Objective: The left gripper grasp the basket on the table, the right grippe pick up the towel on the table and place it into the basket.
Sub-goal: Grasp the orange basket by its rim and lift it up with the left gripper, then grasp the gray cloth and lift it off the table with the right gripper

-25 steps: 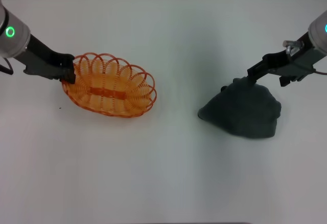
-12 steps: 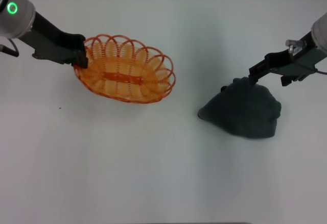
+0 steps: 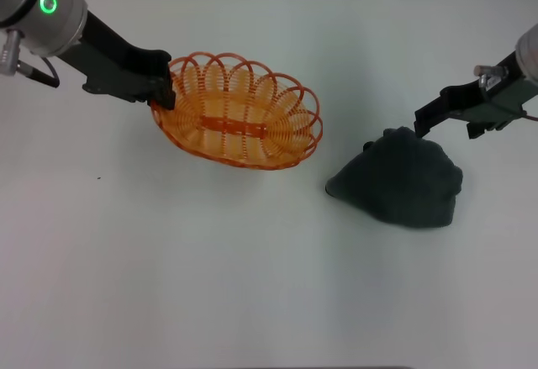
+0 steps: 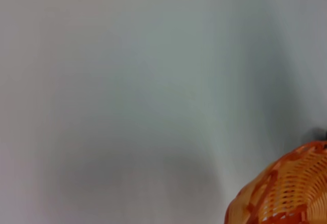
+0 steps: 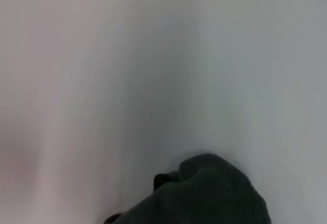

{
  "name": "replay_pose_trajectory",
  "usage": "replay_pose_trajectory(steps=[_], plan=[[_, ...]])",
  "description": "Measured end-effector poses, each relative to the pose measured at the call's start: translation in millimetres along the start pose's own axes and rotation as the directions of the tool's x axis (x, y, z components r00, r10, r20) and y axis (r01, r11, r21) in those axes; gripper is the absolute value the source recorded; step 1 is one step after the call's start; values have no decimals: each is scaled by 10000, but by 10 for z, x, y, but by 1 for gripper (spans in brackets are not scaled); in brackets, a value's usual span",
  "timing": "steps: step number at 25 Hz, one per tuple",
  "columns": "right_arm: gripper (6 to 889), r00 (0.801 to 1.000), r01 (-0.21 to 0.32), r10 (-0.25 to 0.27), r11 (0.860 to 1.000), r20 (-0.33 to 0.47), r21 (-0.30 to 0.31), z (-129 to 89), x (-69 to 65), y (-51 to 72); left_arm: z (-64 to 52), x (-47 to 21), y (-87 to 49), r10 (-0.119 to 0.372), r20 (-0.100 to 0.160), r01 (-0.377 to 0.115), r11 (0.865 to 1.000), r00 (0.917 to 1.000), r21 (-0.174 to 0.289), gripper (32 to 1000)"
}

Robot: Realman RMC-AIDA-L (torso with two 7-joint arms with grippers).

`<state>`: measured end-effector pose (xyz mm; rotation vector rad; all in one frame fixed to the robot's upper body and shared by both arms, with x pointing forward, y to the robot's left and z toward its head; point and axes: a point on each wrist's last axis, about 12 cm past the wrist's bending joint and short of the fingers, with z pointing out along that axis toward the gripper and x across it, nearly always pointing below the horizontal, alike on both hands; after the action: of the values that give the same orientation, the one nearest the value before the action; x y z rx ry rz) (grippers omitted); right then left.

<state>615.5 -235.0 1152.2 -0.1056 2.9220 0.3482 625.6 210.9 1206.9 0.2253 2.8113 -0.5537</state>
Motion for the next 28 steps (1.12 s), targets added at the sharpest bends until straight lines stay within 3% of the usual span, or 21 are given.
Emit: replay_pose_trajectory(steps=[11, 17, 28], plan=[[843, 9991, 415, -419, 9979, 69, 497, 45, -40, 22, -39, -36, -60, 191, 141, -192, 9998, 9997, 64, 94], [847, 9968, 450, -417, 9979, -688, 466, 340, -21, 30, -45, -46, -73, 218, 198, -221, 9997, 9996, 141, 94], [851, 9935, 1095, -1085, 9936, -353, 282, 655, -30, 116, -35, -54, -73, 263, 225, -267, 9995, 9994, 140, 94]])
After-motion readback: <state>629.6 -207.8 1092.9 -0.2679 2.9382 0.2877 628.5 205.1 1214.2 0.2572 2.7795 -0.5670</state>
